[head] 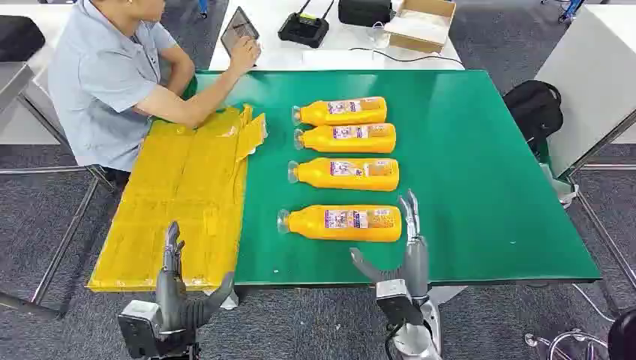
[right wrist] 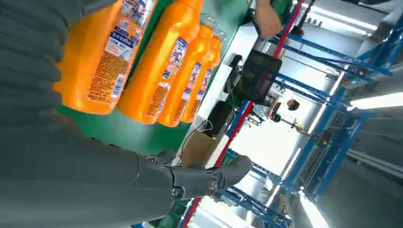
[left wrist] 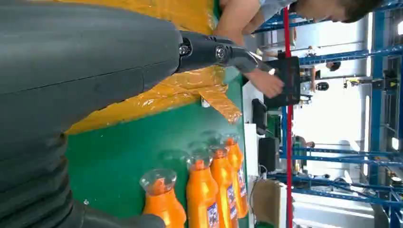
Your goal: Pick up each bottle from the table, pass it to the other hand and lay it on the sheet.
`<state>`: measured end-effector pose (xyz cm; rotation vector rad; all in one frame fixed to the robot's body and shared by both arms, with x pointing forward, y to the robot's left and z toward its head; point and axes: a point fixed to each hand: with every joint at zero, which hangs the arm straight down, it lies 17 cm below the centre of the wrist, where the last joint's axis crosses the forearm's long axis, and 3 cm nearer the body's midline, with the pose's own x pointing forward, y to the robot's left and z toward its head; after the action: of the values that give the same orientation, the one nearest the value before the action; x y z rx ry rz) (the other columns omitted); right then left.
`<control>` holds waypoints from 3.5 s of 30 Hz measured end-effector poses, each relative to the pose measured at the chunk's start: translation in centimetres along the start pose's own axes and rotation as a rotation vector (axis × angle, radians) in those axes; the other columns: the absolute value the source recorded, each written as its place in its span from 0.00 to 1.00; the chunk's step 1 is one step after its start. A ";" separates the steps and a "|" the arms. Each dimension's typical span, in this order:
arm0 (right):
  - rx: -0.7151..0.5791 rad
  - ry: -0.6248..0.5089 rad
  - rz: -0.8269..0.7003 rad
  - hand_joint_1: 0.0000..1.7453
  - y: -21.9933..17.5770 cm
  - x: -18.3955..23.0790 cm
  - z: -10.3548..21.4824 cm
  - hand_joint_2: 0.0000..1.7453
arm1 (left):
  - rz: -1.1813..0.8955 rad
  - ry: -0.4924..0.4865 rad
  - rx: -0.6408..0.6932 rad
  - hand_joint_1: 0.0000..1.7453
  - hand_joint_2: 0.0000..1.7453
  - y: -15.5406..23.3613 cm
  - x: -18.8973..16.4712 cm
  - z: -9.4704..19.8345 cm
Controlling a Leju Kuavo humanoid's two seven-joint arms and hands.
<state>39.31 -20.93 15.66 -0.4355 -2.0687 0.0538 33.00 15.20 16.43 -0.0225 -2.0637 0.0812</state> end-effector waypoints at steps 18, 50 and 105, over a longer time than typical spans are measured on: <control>-0.099 0.008 -0.053 0.00 -1.6 0.4 -2.3 1.00 | -0.032 -0.008 0.022 0.00 1.00 2.8 0.1 -0.1; -0.110 0.067 -0.042 0.00 -3.1 -0.3 1.2 1.00 | -0.099 -0.024 0.040 0.00 1.00 5.2 0.3 -0.4; 0.571 0.184 0.895 0.00 6.4 -16.1 -3.1 1.00 | -0.004 -0.072 -0.230 0.00 1.00 -7.7 0.5 -3.9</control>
<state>51.09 -20.63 2.56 -0.9182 -1.4432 1.0583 36.31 7.70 19.25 -0.1588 -2.1357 -0.1600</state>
